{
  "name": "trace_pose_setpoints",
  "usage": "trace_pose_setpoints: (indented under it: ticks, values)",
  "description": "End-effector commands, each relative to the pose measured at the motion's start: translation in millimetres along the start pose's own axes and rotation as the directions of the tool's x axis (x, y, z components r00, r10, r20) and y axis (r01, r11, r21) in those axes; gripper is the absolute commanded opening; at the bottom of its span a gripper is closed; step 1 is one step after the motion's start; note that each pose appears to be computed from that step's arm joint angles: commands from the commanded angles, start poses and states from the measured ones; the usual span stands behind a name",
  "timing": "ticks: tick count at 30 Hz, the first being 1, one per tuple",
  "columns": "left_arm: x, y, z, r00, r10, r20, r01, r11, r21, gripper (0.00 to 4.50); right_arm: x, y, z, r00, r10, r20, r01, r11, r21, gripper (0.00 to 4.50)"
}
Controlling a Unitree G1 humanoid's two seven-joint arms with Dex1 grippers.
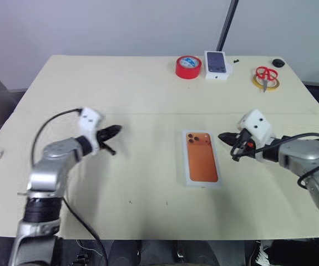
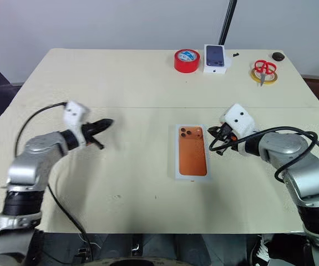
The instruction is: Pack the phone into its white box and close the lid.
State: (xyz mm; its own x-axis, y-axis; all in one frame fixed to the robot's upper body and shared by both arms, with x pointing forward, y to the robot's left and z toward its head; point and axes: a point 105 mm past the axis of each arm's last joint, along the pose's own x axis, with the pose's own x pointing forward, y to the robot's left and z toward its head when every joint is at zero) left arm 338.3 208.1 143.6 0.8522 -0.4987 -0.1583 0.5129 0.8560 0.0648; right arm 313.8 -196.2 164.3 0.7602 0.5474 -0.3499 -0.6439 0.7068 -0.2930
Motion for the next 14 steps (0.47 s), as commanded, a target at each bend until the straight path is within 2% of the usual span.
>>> trace_pose_setpoints:
  ticks: [1, 5, 14]
  values:
    - [-27, 20, 17, 0.994, 0.086, 0.073, -0.089, 0.996, 0.03, 0.0, -1, -16, 8, 0.995, -0.043, 0.089, 0.04, 0.998, 0.039, 0.1]
    - [-46, 27, 8, 0.987, 0.151, 0.045, -0.153, 0.987, 0.044, 0.0, 8, -22, 9, 0.989, -0.052, 0.137, 0.041, 0.995, 0.086, 0.1]
    - [-54, 18, 3, 0.977, 0.209, 0.049, -0.209, 0.978, -0.006, 0.0, 19, -14, 7, 0.989, -0.007, 0.15, -0.001, 0.999, 0.049, 0.1]
